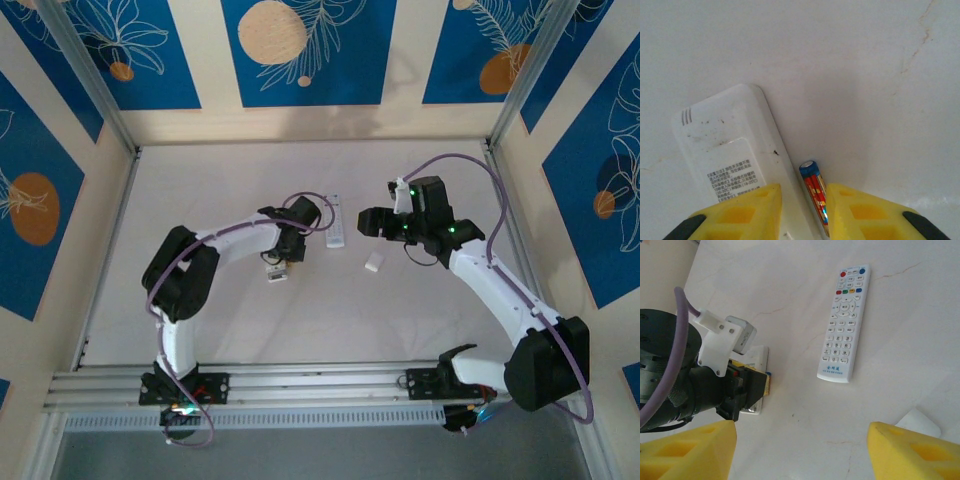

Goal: Load the batteries into the remote control

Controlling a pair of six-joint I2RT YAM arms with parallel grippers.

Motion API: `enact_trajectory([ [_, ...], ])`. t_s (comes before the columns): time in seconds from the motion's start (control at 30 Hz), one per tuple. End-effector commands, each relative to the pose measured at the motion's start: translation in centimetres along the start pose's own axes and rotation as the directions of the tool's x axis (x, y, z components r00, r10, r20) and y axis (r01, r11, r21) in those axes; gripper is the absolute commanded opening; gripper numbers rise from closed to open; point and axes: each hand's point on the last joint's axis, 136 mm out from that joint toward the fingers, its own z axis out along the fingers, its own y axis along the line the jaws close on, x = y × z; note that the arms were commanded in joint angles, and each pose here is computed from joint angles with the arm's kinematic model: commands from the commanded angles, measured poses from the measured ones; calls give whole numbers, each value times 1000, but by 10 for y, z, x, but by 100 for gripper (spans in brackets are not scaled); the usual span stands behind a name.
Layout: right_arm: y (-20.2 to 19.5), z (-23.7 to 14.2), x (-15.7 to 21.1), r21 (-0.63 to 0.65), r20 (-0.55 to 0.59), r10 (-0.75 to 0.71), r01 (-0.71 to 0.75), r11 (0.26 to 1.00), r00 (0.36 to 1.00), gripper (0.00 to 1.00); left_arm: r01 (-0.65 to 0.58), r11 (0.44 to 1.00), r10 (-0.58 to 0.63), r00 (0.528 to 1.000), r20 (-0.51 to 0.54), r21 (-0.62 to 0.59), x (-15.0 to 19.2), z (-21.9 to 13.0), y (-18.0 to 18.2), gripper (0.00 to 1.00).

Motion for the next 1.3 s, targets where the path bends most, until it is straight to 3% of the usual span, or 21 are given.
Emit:
enact_trajectory([
  [0.0, 1, -1, 3, -12, -22, 6, -6, 1000, 1000, 70, 3, 1000, -2, 999, -52, 15, 10, 8, -8, 28],
  [0.3, -2, 2, 4, -13, -31, 20, -21, 1000, 999, 70, -12, 998, 17, 997, -79, 58, 17, 12, -22, 21],
  [0.7, -2, 3, 6, -21, -42, 27, -28, 999, 999, 70, -38, 998, 32, 993, -110, -50, 28, 10, -10, 24],
  [0.97, 0, 0, 6, -34, -45, 26, -27, 999, 999, 70, 19, 992, -31, 994, -100, -121, 30, 6, 0, 22],
  [1.27, 0, -5, 2, -35, -31, 22, -23, 999, 999, 70, 26, 999, -29, 985, -172, -18, 41, 12, -21, 19],
])
